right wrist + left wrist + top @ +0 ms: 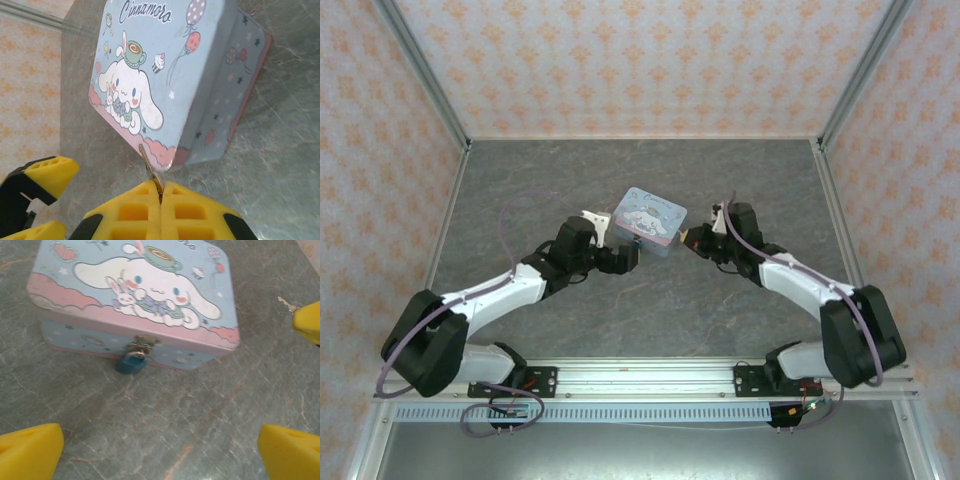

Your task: Unlock the padlock with the key

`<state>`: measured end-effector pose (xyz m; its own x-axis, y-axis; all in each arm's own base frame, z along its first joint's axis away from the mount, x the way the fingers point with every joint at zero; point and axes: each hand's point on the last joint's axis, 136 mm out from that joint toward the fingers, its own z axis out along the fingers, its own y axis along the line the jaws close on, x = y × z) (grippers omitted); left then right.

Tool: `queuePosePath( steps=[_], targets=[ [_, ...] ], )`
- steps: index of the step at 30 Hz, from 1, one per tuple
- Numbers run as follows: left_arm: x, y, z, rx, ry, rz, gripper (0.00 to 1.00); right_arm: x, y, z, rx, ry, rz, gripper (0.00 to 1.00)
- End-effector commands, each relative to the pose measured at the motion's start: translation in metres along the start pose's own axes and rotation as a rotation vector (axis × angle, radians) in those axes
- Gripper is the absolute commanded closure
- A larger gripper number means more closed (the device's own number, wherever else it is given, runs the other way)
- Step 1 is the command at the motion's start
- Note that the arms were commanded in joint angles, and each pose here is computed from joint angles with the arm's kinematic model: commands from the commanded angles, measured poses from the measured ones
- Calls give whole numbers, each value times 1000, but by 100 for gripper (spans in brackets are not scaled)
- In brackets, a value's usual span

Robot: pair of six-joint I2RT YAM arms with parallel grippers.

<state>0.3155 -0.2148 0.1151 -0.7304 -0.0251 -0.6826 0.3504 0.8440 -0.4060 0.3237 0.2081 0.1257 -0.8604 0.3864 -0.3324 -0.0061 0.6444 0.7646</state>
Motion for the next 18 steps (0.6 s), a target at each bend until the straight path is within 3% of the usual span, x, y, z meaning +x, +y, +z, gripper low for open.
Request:
queuePosePath(
  steps=[1, 7, 18],
  targets=[
    [-3, -1, 13, 112, -8, -15, 0, -26, 31, 7, -81, -55, -47, 100],
    [0, -3, 33, 211, 41, 3, 13, -37, 20, 30, -21, -49, -48, 100],
    [11, 6, 60, 227, 60, 9, 18, -41, 11, 53, 29, 9, -68, 100]
  ],
)
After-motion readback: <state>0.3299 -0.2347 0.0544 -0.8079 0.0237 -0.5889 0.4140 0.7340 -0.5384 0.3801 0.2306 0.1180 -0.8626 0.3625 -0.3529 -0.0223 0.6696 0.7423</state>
